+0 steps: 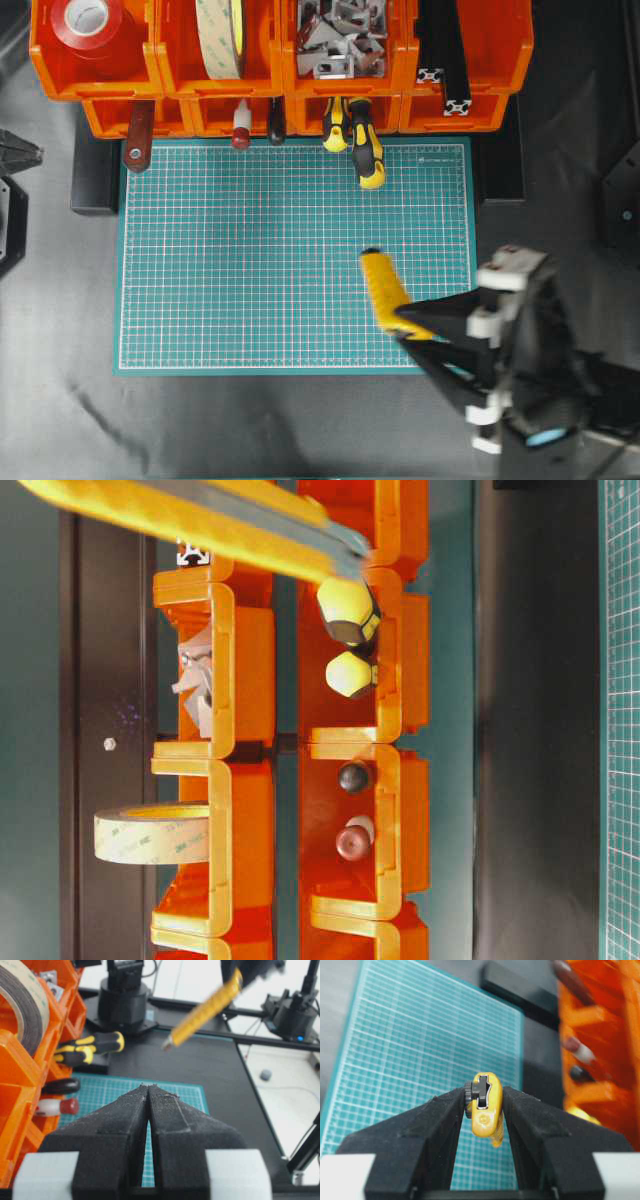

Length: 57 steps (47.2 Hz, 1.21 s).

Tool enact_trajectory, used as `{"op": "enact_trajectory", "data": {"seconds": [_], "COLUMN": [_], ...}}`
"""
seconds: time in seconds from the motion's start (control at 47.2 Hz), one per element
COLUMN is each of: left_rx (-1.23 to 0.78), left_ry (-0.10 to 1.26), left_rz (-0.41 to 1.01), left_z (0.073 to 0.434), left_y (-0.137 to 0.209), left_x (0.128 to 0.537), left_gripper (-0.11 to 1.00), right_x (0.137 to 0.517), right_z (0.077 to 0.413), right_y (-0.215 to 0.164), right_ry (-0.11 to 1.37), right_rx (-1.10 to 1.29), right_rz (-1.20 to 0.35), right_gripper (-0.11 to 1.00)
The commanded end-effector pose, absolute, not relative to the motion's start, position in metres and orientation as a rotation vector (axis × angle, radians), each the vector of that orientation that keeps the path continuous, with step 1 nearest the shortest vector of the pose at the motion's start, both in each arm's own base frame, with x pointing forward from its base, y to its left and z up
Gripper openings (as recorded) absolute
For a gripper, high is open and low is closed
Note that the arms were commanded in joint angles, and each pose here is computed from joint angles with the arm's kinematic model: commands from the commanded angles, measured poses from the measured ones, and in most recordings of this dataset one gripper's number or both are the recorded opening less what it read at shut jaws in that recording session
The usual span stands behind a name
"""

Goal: Pick cutter from container rack with right arm.
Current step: 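Pull the cutter out of the rack and carry it over the mat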

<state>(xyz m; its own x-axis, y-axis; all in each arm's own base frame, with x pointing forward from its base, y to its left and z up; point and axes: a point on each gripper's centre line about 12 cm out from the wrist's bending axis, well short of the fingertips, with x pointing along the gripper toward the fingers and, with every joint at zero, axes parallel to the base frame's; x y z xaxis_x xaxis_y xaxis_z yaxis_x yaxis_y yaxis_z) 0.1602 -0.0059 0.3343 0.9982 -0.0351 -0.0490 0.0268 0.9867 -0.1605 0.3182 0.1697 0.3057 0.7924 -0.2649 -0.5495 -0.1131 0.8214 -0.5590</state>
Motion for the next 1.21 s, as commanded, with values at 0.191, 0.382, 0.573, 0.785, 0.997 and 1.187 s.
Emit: {"op": "enact_trajectory", "data": {"seconds": [0.191, 0.382, 0.573, 0.785, 0.997, 1.187], "left_rx": [-0.163, -0.167, -0.165, -0.165, -0.161, -0.160], "left_ry": [0.001, -0.009, -0.018, -0.016, -0.014, -0.011], "left_rz": [-0.035, -0.039, -0.041, -0.036, -0.033, -0.034], "left_z": [0.352, 0.354, 0.356, 0.356, 0.356, 0.355], "left_y": [-0.006, -0.006, -0.006, -0.006, -0.005, -0.005], "left_x": [0.156, 0.155, 0.154, 0.153, 0.153, 0.154], "left_gripper": [0.00, 0.00, 0.00, 0.00, 0.00, 0.00], "right_x": [0.375, 0.411, 0.426, 0.422, 0.410, 0.404], "right_z": [0.262, 0.225, 0.205, 0.189, 0.170, 0.165], "right_y": [0.167, 0.140, 0.112, 0.091, 0.090, 0.091], "right_ry": [0.610, 0.622, 0.652, 0.704, 0.749, 0.767], "right_rx": [-0.628, -0.650, -0.667, -0.681, -0.671, -0.662], "right_rz": [0.087, 0.147, 0.150, 0.134, 0.153, 0.161], "right_gripper": [0.27, 0.27, 0.27, 0.27, 0.27, 0.27]}}
